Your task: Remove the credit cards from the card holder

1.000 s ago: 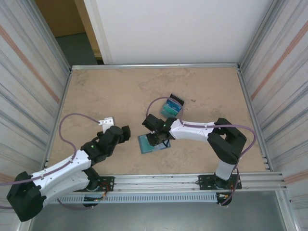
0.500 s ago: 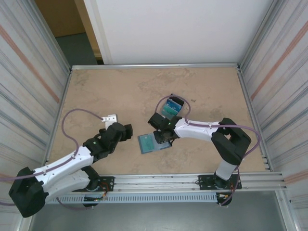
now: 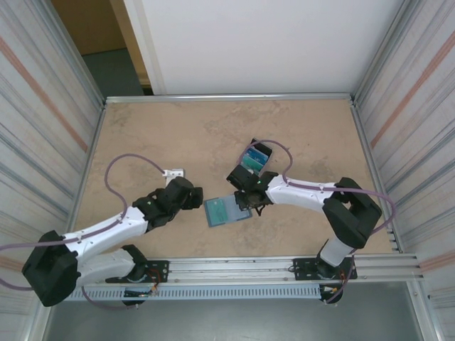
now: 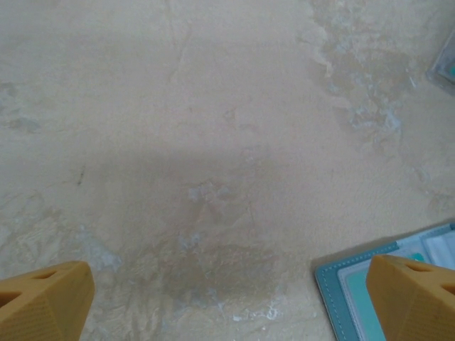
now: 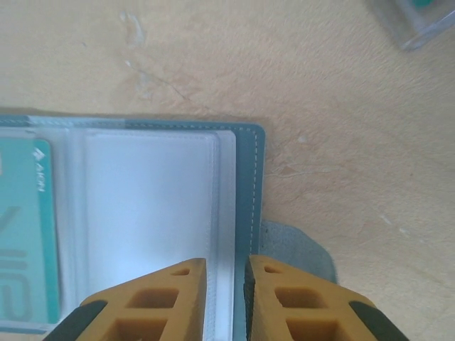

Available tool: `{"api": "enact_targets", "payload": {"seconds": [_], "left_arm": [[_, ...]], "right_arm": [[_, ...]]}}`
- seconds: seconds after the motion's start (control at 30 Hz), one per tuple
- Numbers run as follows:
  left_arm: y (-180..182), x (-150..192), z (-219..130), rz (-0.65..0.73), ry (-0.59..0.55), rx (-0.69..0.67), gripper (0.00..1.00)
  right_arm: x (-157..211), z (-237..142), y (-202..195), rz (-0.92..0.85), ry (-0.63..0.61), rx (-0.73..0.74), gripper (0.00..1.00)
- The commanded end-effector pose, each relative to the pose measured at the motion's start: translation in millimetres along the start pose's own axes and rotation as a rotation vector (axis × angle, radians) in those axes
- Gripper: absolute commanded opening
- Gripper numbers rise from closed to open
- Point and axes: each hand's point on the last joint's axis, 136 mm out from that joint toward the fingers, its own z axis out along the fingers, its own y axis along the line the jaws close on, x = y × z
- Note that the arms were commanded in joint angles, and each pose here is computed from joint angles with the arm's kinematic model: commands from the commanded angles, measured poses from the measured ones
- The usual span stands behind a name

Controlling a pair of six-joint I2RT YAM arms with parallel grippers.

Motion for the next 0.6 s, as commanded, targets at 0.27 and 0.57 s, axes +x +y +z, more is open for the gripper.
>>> {"api": "enact_targets", "payload": {"seconds": [0.27,0.57], "left_arm": [[-27.2,33.0,6.3,0.202,0.126,0.000,0.99],[-35.4,52.8,19.8,0.275,0.192,-0.041,0.99]], "right_arm": [[-9.8,-23.2,22.4,0.141,0.026,-0.272,0.19],[-8.3,-12.1,46.7,0.162,0.099,-0.388,0.17]]}}
